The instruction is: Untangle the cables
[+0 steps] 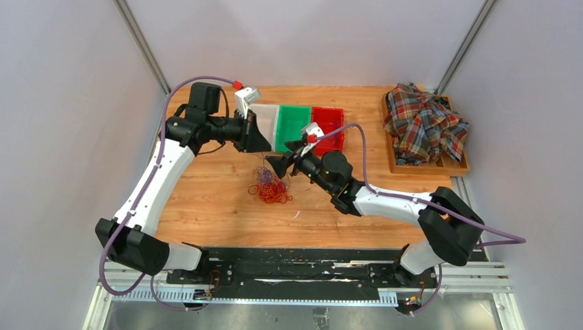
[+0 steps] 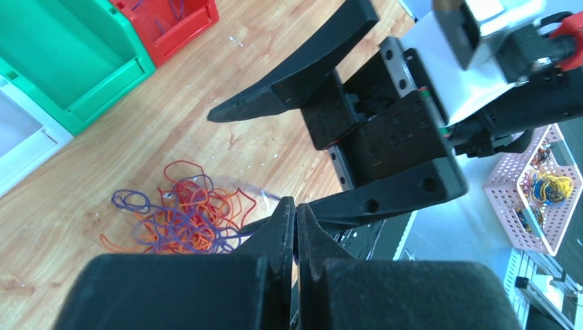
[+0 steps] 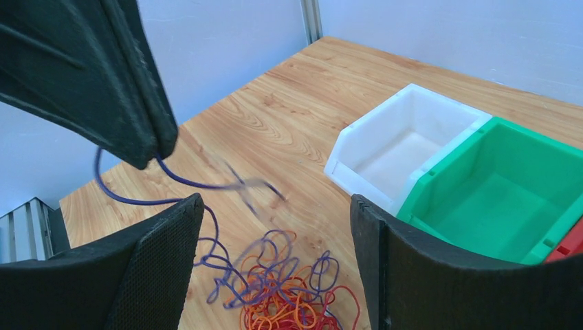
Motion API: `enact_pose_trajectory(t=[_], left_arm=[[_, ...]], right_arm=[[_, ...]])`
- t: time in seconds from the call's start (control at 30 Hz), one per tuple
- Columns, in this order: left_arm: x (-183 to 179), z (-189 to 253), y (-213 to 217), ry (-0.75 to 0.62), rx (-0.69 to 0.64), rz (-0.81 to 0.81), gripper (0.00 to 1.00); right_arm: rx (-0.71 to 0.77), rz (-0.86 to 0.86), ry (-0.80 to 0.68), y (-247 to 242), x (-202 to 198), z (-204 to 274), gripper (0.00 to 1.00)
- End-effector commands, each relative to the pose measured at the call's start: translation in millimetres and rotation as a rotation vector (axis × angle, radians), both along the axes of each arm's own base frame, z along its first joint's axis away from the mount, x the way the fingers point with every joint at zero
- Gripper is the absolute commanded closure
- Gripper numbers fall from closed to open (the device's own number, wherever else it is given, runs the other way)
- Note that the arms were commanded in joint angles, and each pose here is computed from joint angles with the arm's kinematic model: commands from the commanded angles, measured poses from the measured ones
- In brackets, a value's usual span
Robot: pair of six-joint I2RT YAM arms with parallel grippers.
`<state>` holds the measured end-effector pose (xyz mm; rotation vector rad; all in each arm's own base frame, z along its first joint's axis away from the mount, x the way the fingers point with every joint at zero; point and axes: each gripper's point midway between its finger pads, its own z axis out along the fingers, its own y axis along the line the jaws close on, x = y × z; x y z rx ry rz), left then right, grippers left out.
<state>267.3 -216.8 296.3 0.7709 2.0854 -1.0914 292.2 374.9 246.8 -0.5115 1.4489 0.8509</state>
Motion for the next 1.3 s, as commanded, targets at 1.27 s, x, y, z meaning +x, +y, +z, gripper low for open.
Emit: enact_pose_trajectory(t=[1.27], left_arm=[[-20,124,-10,-0.207,-0.155,-0.059,0.99]], right_arm=[[0.001,-0.053,0.036,-41,-20,-31,0.22]])
